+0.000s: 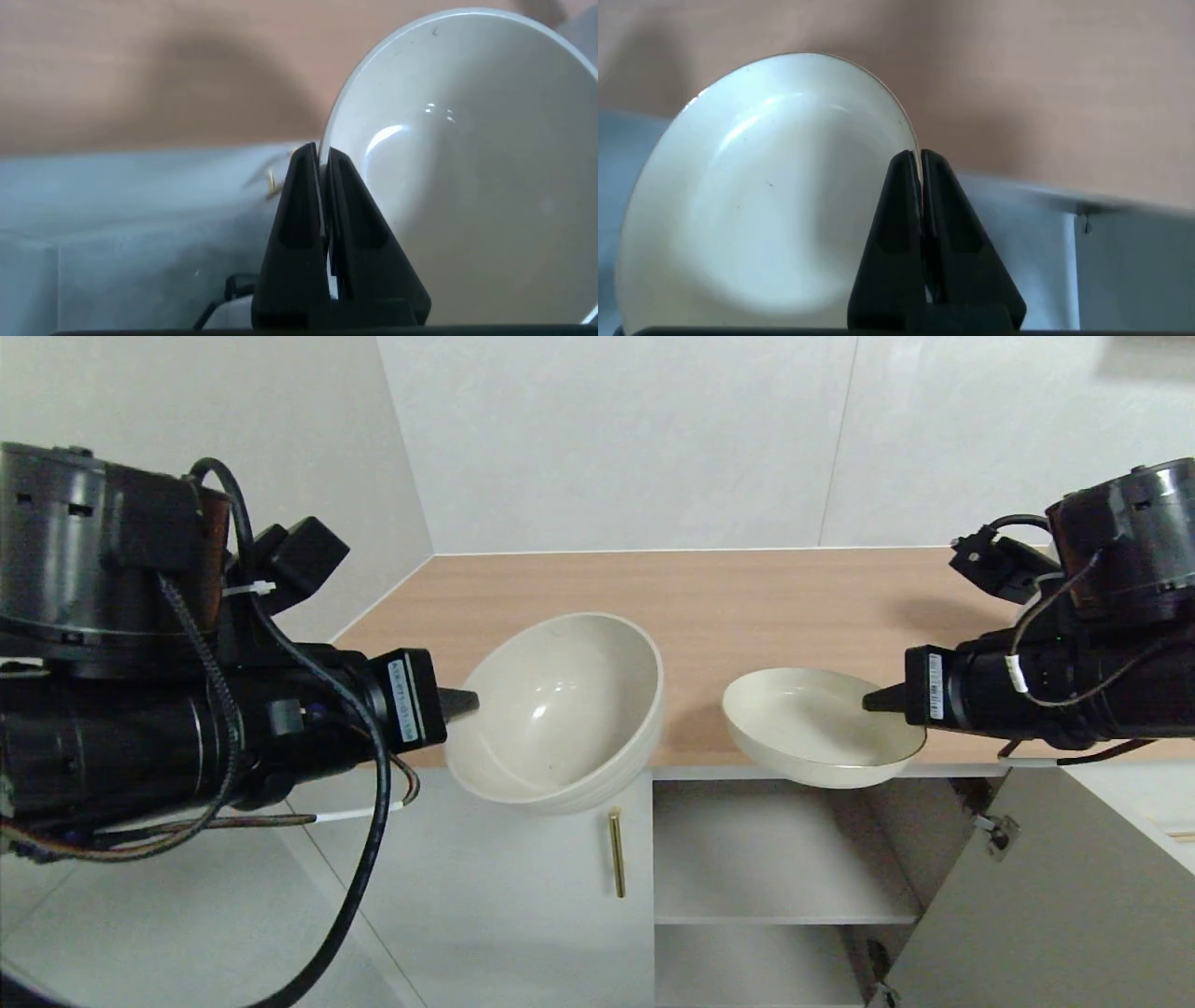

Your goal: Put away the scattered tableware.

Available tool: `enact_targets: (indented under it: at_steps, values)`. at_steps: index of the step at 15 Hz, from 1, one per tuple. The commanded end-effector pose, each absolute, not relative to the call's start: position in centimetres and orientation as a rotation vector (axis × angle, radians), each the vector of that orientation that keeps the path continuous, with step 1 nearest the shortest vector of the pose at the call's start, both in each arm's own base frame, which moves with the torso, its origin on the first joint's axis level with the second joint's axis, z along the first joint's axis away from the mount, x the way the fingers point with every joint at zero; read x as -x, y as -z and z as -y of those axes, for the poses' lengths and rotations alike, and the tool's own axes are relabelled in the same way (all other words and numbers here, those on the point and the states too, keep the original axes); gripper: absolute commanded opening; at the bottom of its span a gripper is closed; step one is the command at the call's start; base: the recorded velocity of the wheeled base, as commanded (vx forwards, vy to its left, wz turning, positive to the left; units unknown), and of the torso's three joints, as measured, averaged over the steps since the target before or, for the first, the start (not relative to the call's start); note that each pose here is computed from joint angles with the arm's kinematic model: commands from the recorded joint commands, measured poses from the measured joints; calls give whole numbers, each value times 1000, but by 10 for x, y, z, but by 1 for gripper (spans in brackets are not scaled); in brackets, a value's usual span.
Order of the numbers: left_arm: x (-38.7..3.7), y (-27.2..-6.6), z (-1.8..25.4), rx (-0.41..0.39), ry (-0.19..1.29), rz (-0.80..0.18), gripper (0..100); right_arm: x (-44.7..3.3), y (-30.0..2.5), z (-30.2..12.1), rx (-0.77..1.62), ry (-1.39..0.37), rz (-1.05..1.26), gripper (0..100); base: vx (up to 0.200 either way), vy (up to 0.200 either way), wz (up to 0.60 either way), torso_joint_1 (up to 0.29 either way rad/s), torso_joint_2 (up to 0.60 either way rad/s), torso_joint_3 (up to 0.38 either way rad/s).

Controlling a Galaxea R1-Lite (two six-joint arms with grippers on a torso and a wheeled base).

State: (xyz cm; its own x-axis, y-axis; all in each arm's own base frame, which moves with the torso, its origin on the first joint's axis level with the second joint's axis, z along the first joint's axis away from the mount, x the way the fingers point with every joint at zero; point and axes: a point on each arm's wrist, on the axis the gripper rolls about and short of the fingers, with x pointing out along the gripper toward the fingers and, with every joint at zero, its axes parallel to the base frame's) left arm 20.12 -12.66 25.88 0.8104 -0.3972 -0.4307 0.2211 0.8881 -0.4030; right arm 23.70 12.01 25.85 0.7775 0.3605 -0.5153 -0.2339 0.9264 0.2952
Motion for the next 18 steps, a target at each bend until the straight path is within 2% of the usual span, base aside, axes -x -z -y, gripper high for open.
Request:
enact_targets:
  at_steps: [1,2,5,15,18]
  values:
    - [-184,-247,119,333,339,-563,0,-211,-264,-107,-230,-337,-575,0,0,0,0,0,0,0]
    - [-179,-243,117,328,341,-572,0,-207,-260,-105,-226,-334,-588,0,0,0,0,0,0,0]
    - [-176,-241,116,327,342,-577,0,-203,-246,-103,-211,-324,-633,0,-200,0,0,4,-1,2]
    - [-182,-223,126,286,346,-650,0,-221,-223,-101,-194,-286,-625,0,0,0,0,0,0,0]
    - [-183,-222,126,285,345,-653,0,-222,-218,-102,-176,-287,-639,0,0,0,0,-115,320,196]
